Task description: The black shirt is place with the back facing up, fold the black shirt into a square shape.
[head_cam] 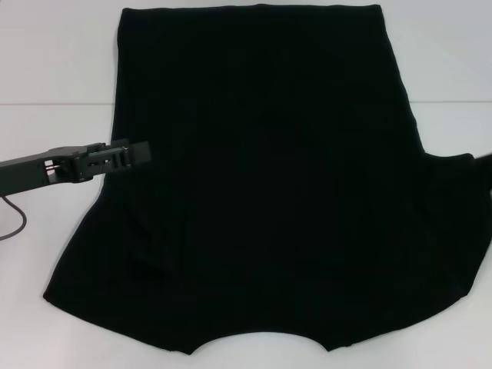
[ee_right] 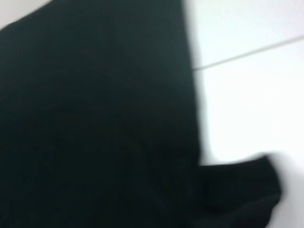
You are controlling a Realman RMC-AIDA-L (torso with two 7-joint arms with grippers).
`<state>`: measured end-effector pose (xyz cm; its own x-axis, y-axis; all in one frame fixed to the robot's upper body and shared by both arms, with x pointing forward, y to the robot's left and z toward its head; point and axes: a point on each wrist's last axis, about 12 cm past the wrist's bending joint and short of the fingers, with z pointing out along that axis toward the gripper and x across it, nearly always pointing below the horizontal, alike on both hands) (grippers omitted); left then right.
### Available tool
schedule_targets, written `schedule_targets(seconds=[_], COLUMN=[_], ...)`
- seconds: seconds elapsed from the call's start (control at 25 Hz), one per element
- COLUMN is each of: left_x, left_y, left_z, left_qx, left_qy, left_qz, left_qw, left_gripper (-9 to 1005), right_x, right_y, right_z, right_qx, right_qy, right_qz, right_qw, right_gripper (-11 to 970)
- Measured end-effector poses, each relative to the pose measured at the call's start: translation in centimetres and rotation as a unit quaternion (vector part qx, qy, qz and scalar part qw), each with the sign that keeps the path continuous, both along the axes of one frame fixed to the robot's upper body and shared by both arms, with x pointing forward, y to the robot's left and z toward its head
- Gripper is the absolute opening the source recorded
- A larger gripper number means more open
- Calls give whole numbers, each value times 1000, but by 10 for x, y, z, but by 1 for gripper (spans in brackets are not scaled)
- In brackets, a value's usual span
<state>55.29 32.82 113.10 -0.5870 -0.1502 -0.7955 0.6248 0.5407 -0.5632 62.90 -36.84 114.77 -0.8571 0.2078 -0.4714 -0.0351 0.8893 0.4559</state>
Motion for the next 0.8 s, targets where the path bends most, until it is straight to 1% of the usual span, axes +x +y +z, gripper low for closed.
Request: schedule_targets(seconds=[0.04,0.16,0.24,0.32,0.4,0.44,0.52,0.6,0.72,0.8], left_x=[0,0,0,0,0,-1,-3,-5,-6,-7], left_y=[0,-1,0,1,3,5,8,11,14,16], left_z=[0,0,0,0,1,1,0,0,0,0], left_qx=[0,-2,-5,-10,-14,-16,-22,-26,-32,-35], left_qy=[0,1,-1,-4,-6,-7,-8,-10,-13,-15], left_qz=[0,1,5,11,17,20,28,35,47,51], left_qw=[1000,1000,1000,1000,1000,1000,999,999,998,998], left_gripper=[751,751,751,752,752,752,752,751,751,751], right_x=[3,11,16,17,16,16,16,17,19,22], right_y=[9,46,76,105,125,131,134,131,116,99], right_z=[2,5,4,1,-3,-5,-6,-4,1,5], right_qx=[6,8,-13,-46,-74,-86,-90,-84,-70,-47], right_qy=[-3,-8,-7,-3,-1,0,2,3,-1,-12], right_qz=[16,86,145,208,251,262,263,254,225,184], right_qw=[1000,996,989,977,965,961,961,963,972,982], right_gripper=[100,117,128,139,150,156,167,178,285,355])
